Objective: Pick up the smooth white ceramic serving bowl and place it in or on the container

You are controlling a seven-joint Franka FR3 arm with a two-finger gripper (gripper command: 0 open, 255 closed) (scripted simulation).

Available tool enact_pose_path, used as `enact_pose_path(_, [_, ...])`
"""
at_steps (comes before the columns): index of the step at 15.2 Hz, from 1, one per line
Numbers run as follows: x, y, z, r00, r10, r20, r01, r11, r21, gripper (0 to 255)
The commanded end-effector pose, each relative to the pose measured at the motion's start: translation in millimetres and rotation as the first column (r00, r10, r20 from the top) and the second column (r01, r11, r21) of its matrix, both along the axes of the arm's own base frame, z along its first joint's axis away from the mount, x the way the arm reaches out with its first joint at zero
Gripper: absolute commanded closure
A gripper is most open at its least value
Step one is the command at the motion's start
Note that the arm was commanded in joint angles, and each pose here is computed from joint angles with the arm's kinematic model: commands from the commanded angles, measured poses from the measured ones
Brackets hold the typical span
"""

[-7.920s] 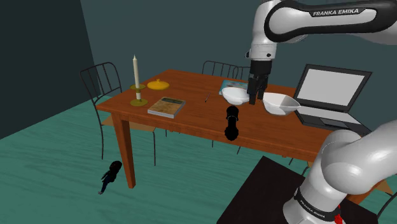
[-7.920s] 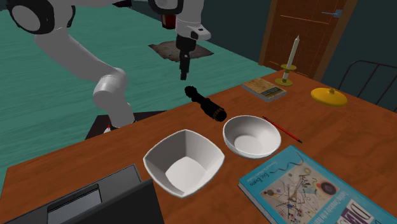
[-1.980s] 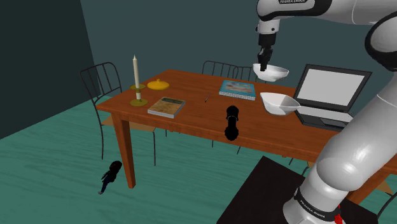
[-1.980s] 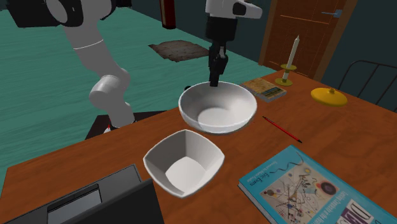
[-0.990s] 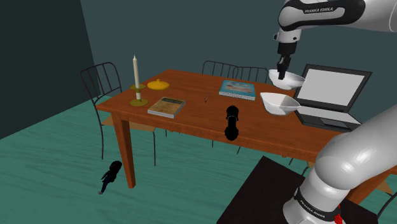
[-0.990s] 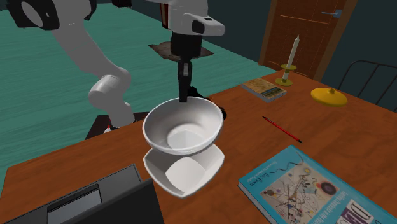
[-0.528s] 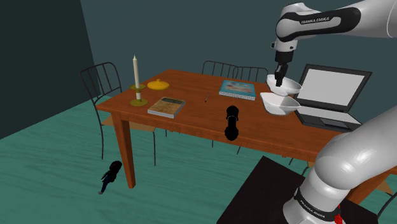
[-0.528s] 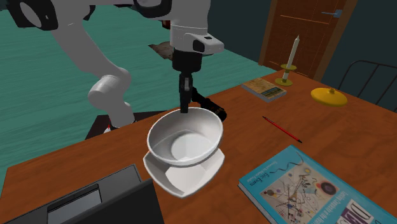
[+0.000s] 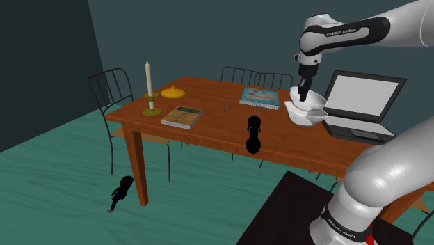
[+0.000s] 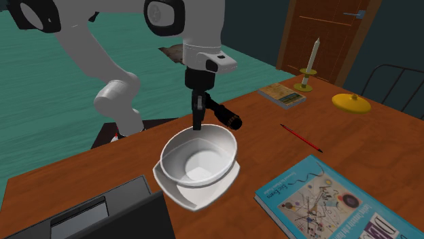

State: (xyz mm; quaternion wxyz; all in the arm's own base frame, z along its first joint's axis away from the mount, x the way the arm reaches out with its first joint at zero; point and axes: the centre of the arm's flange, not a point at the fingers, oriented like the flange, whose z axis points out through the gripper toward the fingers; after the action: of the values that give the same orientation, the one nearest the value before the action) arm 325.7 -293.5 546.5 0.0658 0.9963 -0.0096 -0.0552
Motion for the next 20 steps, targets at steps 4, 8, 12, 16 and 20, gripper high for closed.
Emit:
enact_pose_path(4, [0,0,-1,1.000,0.000,0.001,0.000,1.000,-0.001,255])
enact_pose_path(8, [0,0,-1,1.000,0.000,0.001,0.000,1.000,-0.001,0])
enact_pose_path(12, [0,0,-1,1.000,0.000,0.001,0.000,1.000,-0.001,0])
enact_pose_path(16, [6,6,48,1.000,0.000,0.001,0.000,1.000,-0.001,0])
enact_pose_path(20, [6,6,48,1.000,0.000,0.001,0.000,1.000,-0.001,0])
